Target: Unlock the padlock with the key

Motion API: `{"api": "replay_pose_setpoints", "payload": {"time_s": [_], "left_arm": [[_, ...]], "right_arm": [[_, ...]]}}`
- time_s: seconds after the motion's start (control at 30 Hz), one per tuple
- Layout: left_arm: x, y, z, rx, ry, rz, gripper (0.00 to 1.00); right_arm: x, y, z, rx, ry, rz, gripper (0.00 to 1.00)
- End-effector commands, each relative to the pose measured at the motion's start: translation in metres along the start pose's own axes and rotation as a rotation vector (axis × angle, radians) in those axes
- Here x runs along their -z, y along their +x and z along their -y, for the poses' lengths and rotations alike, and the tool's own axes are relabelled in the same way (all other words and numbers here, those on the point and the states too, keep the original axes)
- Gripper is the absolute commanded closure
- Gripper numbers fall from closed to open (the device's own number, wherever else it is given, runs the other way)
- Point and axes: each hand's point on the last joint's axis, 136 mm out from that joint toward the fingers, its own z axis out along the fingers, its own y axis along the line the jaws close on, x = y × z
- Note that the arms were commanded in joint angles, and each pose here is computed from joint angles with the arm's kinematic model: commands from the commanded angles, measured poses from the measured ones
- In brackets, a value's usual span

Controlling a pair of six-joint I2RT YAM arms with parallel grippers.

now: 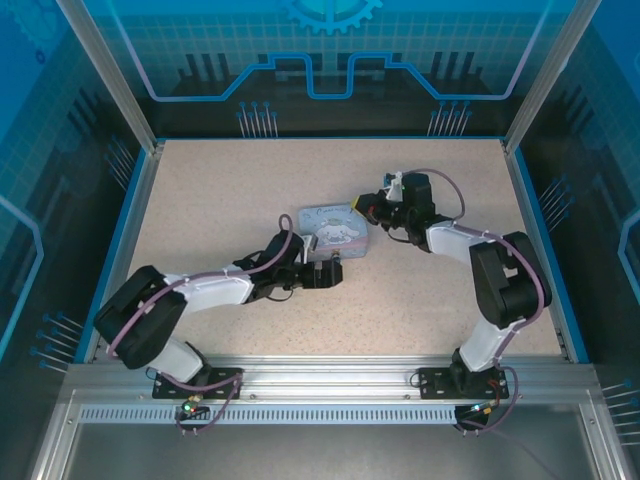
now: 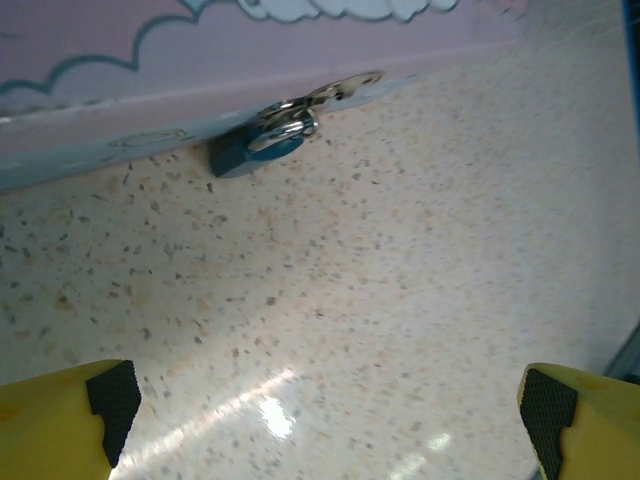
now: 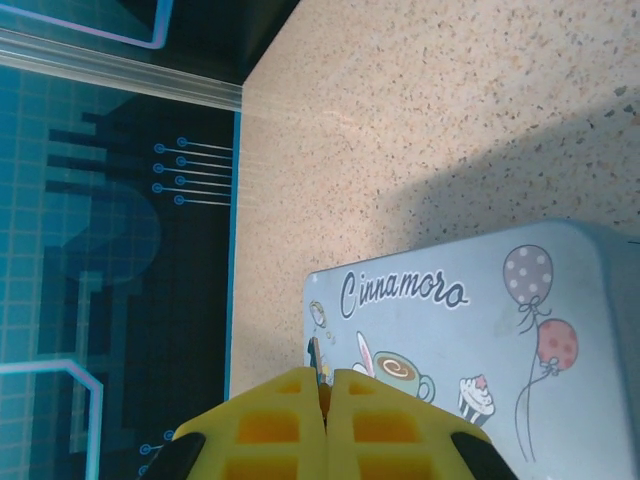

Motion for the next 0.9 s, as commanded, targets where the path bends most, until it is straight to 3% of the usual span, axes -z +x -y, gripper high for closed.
{"api": "replay_pose_setpoints", "payload": {"time_s": [0.0, 0.6, 0.87], "left_arm": [[-0.010, -0.030, 0.018, -0.134, 0.026, 0.113, 0.01], [-0.053, -0.050, -0.002, -0.264, -0.085, 0.309, 0.03], [-0.064, -0.050, -0.001, -0.274, -0.064, 0.328, 0.04]], "right_arm": [[-0.010, -0.002, -0.001, -0.019, 0.014, -0.014, 1.00], [-0.032, 0.011, 0.030, -0.090, 0.101, -0.077, 1.00], [-0.040, 0.016, 0.041, -0.107, 0.117, -0.092, 1.00]]}}
